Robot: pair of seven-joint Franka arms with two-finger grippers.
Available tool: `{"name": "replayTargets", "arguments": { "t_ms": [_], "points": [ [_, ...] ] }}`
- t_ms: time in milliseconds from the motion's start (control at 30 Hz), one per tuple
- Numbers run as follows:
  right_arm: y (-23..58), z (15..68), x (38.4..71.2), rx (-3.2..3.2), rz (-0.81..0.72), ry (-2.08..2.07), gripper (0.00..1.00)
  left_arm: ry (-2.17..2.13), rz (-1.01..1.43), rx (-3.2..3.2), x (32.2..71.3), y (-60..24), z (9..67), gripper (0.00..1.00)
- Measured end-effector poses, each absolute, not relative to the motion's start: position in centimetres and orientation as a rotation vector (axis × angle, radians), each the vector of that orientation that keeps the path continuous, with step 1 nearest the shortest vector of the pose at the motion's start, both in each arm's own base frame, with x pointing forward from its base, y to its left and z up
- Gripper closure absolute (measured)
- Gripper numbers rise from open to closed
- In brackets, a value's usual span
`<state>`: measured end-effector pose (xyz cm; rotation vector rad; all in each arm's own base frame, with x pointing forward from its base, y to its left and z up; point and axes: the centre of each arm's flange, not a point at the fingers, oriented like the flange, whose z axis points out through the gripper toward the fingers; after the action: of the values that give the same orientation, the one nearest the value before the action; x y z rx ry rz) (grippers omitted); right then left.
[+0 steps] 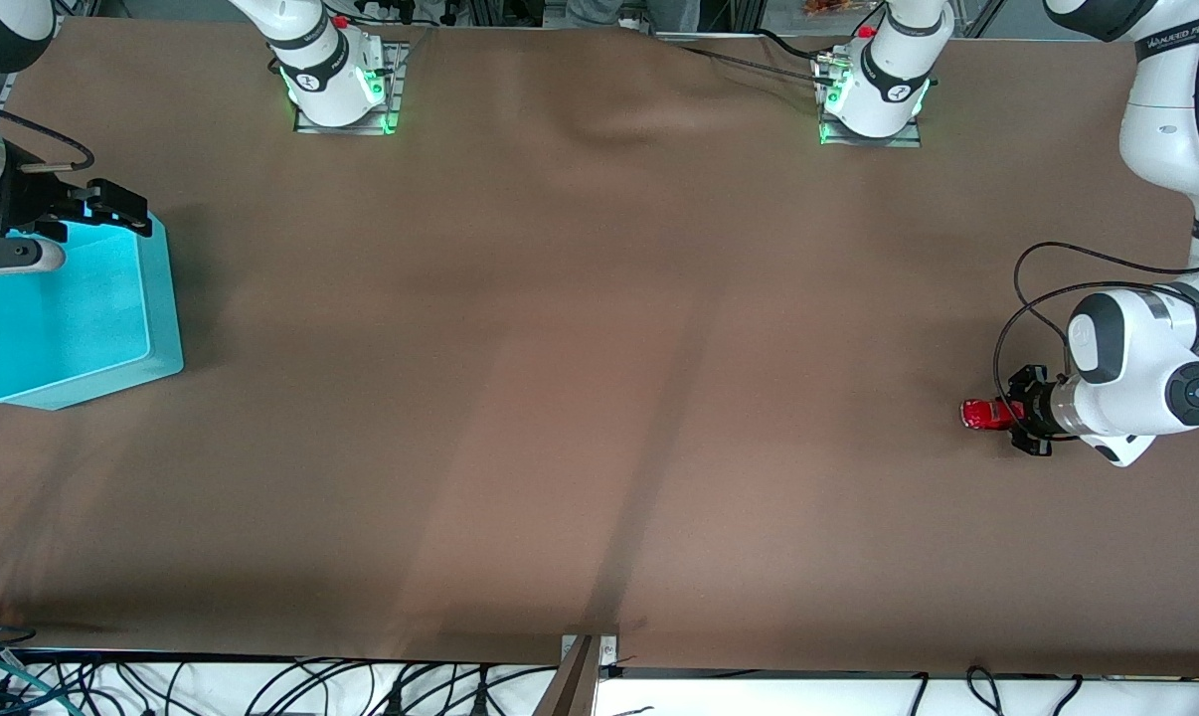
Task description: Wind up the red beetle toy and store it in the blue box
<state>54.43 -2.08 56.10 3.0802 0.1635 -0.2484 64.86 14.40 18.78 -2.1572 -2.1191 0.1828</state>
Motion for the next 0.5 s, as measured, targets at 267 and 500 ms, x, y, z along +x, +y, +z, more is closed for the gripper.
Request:
{"name": "replayTargets", "arguments": {
  "t_ms": [267, 500],
  "points": [
    [-2.1, 56.1, 54.4, 3.08, -0.248, 0.164, 0.0, -2.129, 0.18, -2.15, 64.9, 14.9, 18.8, 0.55],
    [-2.1, 56.1, 54.4, 3.08, -0.248, 0.164, 0.0, -2.143, 0.173, -2.143, 65.0, 15.6, 18.7, 0.41]
  ]
}}
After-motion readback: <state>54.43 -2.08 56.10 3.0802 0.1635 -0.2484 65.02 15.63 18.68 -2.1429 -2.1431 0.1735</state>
